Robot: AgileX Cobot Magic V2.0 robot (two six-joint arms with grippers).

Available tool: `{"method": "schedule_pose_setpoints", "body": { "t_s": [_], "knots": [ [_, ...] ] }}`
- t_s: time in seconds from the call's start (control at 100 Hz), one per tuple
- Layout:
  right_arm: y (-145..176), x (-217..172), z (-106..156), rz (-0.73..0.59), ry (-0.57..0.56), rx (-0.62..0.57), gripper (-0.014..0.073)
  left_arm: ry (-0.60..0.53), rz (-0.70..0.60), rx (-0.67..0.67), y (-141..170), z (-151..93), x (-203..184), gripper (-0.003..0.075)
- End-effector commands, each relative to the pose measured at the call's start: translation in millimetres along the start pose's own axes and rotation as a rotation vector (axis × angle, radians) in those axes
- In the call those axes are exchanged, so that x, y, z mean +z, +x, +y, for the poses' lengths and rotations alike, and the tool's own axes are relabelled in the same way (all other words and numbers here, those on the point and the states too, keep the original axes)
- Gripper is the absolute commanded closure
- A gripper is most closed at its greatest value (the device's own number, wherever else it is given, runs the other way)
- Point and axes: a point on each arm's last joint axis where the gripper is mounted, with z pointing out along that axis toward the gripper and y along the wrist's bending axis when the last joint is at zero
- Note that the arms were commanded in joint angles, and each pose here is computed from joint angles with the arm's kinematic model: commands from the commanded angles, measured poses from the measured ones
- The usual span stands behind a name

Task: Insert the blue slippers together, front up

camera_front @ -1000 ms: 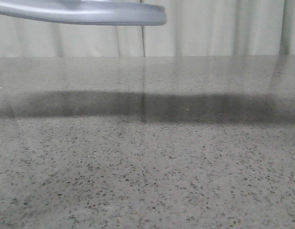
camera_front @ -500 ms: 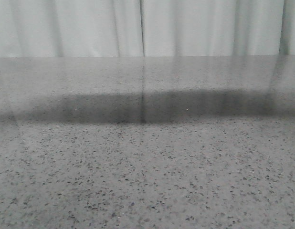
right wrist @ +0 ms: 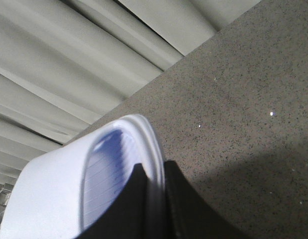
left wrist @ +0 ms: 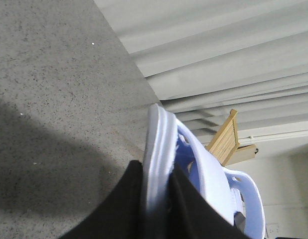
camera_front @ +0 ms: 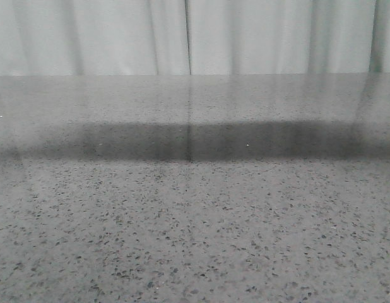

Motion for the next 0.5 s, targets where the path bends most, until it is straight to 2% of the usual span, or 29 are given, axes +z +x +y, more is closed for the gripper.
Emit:
{"method": "schedule_pose_setpoints", "body": {
  "t_s": [0.0, 0.49],
  "knots": [
    [-12.3, -0.6, 8.8, -0.067, -0.033, 0.008, 0.0702, 0.12, 0.02, -0.019, 2.2, -19.4, -2.9, 0.0691],
    [1.7, 26.6, 18.0, 0.002, -0.082, -0.007, 0.0702, 0.19, 0.075, -0.039, 7.3, -25.9, -3.8, 0.0691]
  ]
}}
